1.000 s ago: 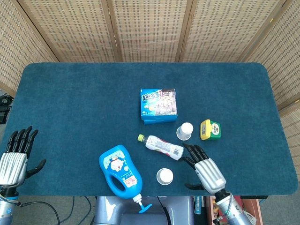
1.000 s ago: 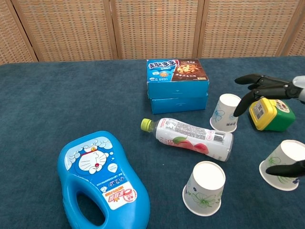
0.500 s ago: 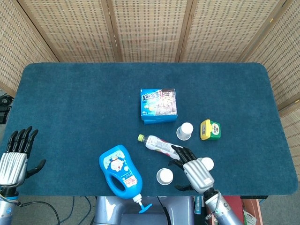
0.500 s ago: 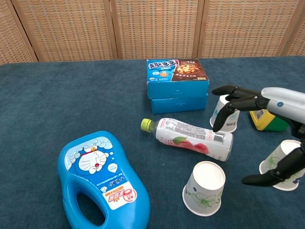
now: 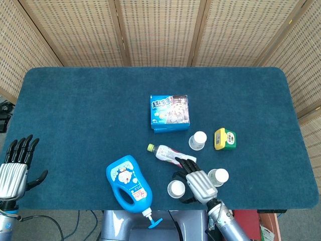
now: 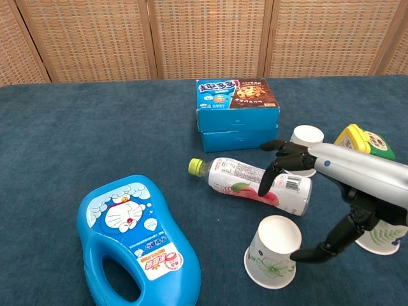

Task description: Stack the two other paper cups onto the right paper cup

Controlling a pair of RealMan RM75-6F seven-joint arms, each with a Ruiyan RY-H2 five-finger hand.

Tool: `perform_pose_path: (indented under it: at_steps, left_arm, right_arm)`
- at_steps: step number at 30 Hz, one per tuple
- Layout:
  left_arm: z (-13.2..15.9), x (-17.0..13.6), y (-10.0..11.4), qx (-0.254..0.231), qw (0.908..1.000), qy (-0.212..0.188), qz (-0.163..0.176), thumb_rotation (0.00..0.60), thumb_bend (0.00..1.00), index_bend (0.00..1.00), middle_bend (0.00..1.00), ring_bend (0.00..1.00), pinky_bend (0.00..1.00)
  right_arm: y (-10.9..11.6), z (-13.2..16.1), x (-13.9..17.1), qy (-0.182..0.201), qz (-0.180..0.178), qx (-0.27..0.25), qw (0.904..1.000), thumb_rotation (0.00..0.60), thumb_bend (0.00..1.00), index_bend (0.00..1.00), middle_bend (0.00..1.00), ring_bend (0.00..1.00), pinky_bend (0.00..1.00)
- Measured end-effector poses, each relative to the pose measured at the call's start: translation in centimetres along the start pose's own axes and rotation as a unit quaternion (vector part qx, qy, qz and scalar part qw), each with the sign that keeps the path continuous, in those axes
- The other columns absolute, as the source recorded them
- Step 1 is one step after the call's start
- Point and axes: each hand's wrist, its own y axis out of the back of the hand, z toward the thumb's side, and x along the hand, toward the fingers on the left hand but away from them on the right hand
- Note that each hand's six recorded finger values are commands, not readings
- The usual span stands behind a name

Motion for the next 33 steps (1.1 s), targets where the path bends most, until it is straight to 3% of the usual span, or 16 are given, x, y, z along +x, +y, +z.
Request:
perform_pose_path:
  at_steps: [29, 33]
  left_arm:
    - [0.1, 0.0, 0.1, -0.001, 1.0, -0.002, 0.001, 0.6, 0.25, 0.0, 0.0, 0.0, 0.0]
    - [0.2, 0.0, 0.1, -0.002, 1.0, -0.004, 0.003, 0.6, 0.25, 0.0, 0.0, 0.0, 0.0]
  right_arm:
    - [-1.9, -1.5, -0.8, -0.021, 0.016, 0.001, 0.9996, 0.6, 0.1, 0.38, 0.04, 0.0, 0.0]
    - [-1.8, -1.3, -0.9, -0.018, 0.01, -0.001, 0.9998, 0.6, 0.11, 0.44, 0.07, 0.0, 0.0]
